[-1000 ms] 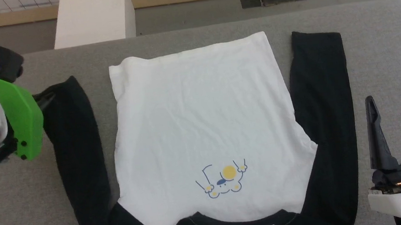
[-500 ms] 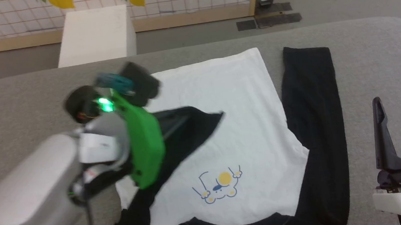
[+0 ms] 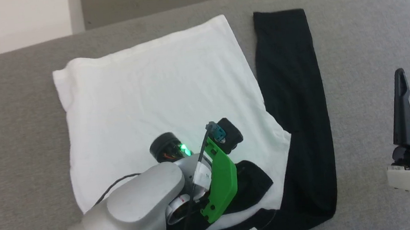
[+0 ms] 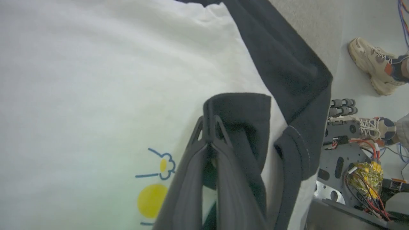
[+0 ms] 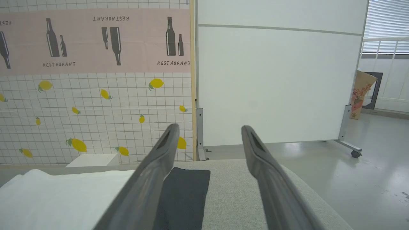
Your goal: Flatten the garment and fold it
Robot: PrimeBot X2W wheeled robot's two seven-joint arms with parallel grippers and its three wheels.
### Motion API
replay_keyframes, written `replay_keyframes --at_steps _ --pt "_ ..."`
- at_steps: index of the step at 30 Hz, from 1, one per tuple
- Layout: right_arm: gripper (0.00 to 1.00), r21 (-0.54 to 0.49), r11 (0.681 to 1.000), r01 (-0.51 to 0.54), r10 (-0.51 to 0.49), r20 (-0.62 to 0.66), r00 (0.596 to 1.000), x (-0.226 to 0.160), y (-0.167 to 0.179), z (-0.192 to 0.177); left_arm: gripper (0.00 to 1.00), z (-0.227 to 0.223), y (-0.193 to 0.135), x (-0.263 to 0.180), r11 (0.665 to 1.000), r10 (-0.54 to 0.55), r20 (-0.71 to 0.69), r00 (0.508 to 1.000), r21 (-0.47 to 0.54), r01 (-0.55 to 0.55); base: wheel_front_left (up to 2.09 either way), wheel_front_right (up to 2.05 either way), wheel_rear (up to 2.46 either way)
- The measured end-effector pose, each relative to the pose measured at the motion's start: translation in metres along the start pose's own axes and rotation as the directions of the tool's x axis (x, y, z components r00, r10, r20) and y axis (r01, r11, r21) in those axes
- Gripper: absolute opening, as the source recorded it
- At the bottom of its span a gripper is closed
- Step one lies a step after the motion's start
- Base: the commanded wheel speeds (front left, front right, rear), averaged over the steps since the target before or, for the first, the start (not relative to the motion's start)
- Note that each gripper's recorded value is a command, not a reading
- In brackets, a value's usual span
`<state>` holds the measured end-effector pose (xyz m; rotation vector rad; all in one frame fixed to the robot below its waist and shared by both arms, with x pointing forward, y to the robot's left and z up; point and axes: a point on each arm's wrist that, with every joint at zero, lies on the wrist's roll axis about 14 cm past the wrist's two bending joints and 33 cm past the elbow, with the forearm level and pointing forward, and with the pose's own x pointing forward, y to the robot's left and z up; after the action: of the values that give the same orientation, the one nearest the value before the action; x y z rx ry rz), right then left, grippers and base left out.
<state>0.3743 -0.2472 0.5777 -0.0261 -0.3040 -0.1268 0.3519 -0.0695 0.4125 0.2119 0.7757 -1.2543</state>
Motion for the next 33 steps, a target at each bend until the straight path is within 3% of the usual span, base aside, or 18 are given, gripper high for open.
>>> replay_keyframes --at_steps 7,8,9,15,18,19,21,24,29,33 --pt "1.0 -0.028 0.999 0.037 -0.038 -0.044 0.998 0.002 -0.013 -0.015 0.0 -0.027 0.012 0.027 1.0 -0.009 -0.06 0.998 -0.029 0.008 0.0 0.0 0.0" --pt "1.0 -0.032 0.999 0.041 -0.042 -0.048 0.998 0.001 -0.015 -0.016 0.28 -0.026 0.013 0.029 1.0 -0.005 -0.047 0.999 -0.023 0.004 0.0 0.0 0.0" --pt "1.0 -0.032 0.999 0.042 -0.043 -0.048 0.998 0.001 -0.015 -0.016 1.0 -0.023 0.013 0.03 1.0 0.0 -0.031 1.0 -0.01 -0.001 0.0 0.0 0.0" --pt "1.0 -0.061 0.997 0.045 -0.045 0.006 0.999 0.002 -0.018 0.003 1.0 0.012 0.027 0.014 0.997 0.067 0.197 0.978 0.024 -0.073 0.0 0.0 0.0" --pt "1.0 -0.086 0.996 0.038 -0.034 0.053 0.998 0.007 -0.017 0.017 1.0 0.053 0.056 -0.019 0.976 0.188 0.399 0.897 0.022 -0.215 0.0 0.0 0.0" --pt "1.0 -0.092 0.995 0.026 -0.02 0.068 0.998 0.01 -0.015 0.021 1.0 0.071 0.068 -0.036 0.959 0.241 0.48 0.844 0.015 -0.282 0.0 0.0 0.0" --pt "1.0 -0.125 0.992 -0.007 0.02 0.105 0.994 0.021 -0.013 0.032 1.0 0.094 0.091 -0.073 0.911 0.335 0.594 0.732 -0.005 -0.413 0.0 0.0 0.0" --pt "1.0 -0.157 0.987 -0.041 0.068 0.17 0.983 0.038 -0.008 0.051 1.0 0.109 0.123 -0.128 0.804 0.484 0.675 0.556 -0.093 -0.587 0.0 0.0 0.0" --pt "1.0 -0.234 0.967 -0.099 0.164 0.276 0.947 0.078 0.001 0.084 1.0 0.111 0.154 -0.235 0.558 0.673 0.711 0.203 -0.309 -0.77 0.0 0.0 0.0" --pt "1.0 -0.277 0.949 -0.15 0.202 0.171 0.964 0.114 0.002 0.07 1.0 0.08 0.155 -0.277 0.399 0.746 0.665 0.037 -0.401 -0.824 0.0 0.0 0.0"
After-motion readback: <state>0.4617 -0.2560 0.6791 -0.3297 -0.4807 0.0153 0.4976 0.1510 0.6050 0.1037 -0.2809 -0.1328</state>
